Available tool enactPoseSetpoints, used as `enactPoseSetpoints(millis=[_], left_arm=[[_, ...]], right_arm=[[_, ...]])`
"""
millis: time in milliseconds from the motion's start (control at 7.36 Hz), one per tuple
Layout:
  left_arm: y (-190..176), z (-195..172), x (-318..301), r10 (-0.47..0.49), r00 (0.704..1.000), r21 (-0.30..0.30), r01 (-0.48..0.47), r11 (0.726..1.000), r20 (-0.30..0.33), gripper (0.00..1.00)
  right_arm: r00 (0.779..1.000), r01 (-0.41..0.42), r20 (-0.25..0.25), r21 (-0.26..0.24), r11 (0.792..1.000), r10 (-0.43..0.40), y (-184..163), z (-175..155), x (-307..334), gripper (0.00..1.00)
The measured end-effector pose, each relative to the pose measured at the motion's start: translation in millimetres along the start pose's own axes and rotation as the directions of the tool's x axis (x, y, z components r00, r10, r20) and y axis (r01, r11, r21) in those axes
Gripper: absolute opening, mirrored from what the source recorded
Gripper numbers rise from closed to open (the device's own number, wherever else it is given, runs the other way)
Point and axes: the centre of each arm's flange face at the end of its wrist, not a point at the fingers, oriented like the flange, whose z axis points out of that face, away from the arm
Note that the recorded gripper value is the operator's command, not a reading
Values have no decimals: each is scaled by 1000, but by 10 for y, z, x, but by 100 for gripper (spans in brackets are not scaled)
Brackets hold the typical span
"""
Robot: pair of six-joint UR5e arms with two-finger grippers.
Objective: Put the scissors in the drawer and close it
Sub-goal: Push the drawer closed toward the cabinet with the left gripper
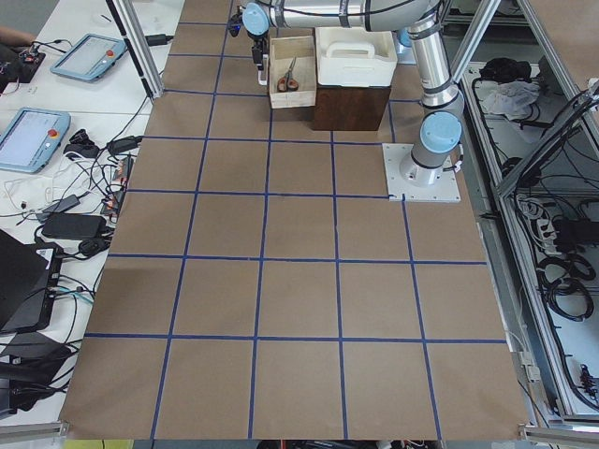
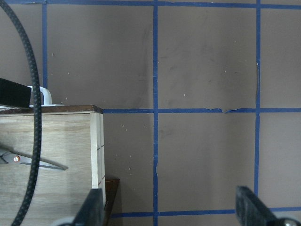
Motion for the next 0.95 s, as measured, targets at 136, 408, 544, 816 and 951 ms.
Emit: enactPoseSetpoints(millis=[136, 408, 544, 816, 951], left_arm=[[11, -2, -2, 0, 1000, -7, 0, 1000, 0, 100], [54, -9, -11, -1, 1000, -27, 1, 1000, 3, 100], [99, -16, -21, -1, 1000, -42, 1, 999, 7, 100], [177, -39, -34, -2, 1000, -63, 2, 998, 4, 100], [200, -33, -38, -2, 1000, -71, 3, 997, 2, 100]], right_arm=[[999, -38, 10, 0, 999, 38, -7, -7, -16, 100], [997, -71, 25, -17, 997, 71, 15, -10, -27, 100], [997, -74, 27, -30, 997, 75, 38, -10, -27, 100], [997, -75, 27, -40, 996, 76, 53, -7, -26, 100], [997, -75, 27, -41, 996, 76, 55, -7, -25, 100]])
